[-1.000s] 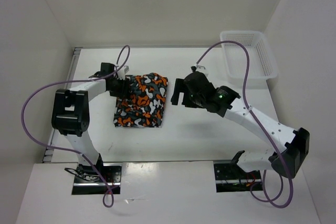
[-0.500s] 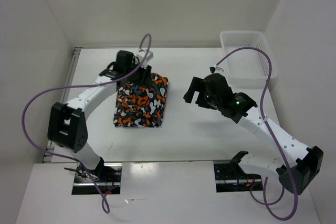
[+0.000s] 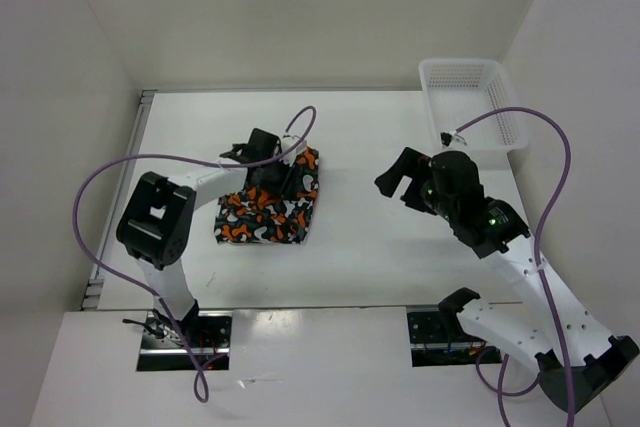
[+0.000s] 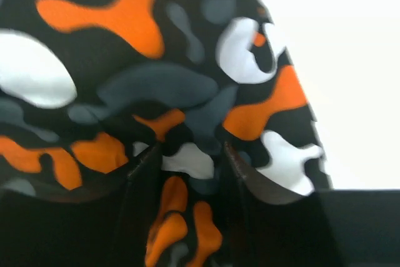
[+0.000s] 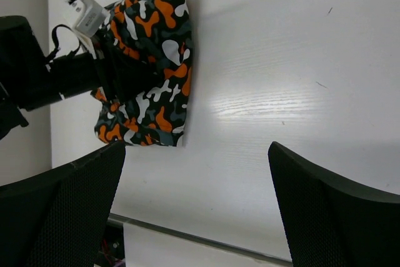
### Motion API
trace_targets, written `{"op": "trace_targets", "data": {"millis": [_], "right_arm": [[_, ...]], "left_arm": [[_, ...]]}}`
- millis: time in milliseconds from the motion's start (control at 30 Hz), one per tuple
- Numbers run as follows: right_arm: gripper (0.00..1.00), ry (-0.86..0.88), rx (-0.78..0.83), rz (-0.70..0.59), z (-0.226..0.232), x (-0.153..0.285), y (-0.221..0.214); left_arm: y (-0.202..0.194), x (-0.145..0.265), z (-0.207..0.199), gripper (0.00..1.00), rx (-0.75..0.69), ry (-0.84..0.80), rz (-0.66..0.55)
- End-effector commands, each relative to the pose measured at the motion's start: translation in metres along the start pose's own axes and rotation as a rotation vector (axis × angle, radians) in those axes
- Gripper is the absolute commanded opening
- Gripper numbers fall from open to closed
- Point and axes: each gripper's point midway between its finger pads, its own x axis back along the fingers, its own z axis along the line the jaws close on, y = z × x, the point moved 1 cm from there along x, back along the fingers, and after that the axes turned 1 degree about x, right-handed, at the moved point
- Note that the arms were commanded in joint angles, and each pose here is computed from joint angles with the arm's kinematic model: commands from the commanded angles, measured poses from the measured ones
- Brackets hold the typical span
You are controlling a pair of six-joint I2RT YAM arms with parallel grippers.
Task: Fold and stack the shorts
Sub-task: Fold the shorts
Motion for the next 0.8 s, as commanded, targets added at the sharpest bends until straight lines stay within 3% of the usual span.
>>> {"op": "trace_targets", "data": {"millis": [0, 133, 267, 367, 633, 700, 767], "right_arm": [[1.00, 0.044, 0.007, -0.022, 0.004, 0.004, 0.006], [1.00, 0.044, 0.019, -0.022, 0.004, 0.004, 0.006], [1.00, 0.044, 0.011, -0.009, 0.002, 0.000, 0.001], [1.00, 0.046, 0.006, -0.007, 0.000, 0.001, -0.001], [1.00, 0.059, -0.006, -0.020, 0.001, 0.008, 0.001], [1.00, 0.058, -0.006, -0.019, -0.001, 0.011, 0.000], [1.00, 0.064, -0.007, -0.026, 0.001, 0.016, 0.003]], "left_arm": [[0.061, 0.058, -0.020, 0.52, -0.064, -0.020, -0.188], [0.049, 0.091, -0.043, 0.54, -0.078, -0.080, -0.192], [-0.019, 0.068, -0.049, 0.54, -0.050, -0.127, -0.073], [-0.048, 0.047, -0.047, 0.54, -0.058, -0.098, -0.010], [-0.054, 0.015, -0.045, 0.54, -0.072, -0.083, 0.029], [-0.051, 0.025, -0.048, 0.54, -0.067, -0.083, 0.047], [-0.017, 0.054, -0.053, 0.57, -0.085, -0.073, -0.024]]}}
